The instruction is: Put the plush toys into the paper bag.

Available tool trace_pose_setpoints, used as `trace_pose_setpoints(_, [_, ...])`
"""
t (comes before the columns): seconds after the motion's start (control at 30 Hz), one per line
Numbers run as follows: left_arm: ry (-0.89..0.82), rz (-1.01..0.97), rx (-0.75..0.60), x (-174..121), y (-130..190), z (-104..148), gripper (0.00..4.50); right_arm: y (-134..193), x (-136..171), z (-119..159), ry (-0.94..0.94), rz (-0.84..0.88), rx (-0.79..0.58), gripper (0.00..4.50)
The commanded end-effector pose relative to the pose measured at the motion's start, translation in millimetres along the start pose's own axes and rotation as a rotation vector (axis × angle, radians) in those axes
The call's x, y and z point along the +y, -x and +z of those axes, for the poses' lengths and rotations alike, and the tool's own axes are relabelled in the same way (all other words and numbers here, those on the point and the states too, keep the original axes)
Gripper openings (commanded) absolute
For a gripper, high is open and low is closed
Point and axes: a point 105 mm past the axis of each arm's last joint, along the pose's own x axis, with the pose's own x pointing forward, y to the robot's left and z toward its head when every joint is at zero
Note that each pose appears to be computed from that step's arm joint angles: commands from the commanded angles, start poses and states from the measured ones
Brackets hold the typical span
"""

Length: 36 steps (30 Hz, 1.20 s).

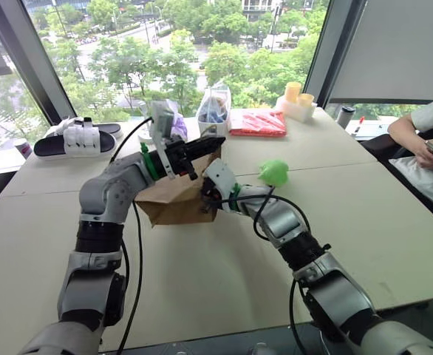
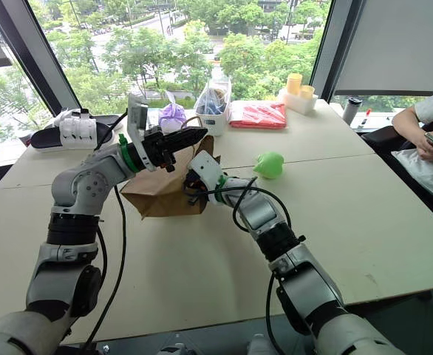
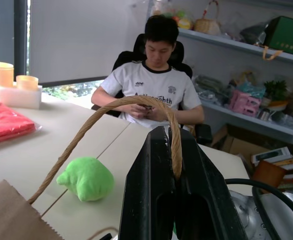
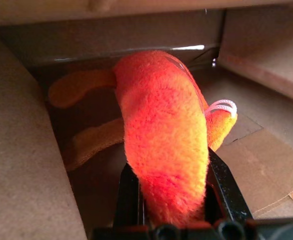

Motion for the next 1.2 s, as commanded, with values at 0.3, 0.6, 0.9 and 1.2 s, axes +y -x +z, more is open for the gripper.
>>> trace_pose_setpoints(0.3, [-0.019,-0.042,-0.032,-10,4,17,0.00,46,0,51,0.043,0.075,-0.177,4.46])
trace_pose_setpoints(0.6, [-0.035,-0.049,0.006,-3,6,7,0.00,141,-19,49,0.056,-0.047,-0.107,4.46])
trace_pose_setpoints(0.9, [-0.036,-0.041,0.025,-1,20,10,0.00,162,-124,-5,-0.104,-0.482,0.016,4.46])
trace_pose_setpoints(1.2, [-0.064,-0.027,0.032,-2,26,18,0.00,92,-159,-64,-0.338,-0.643,0.091,4.46])
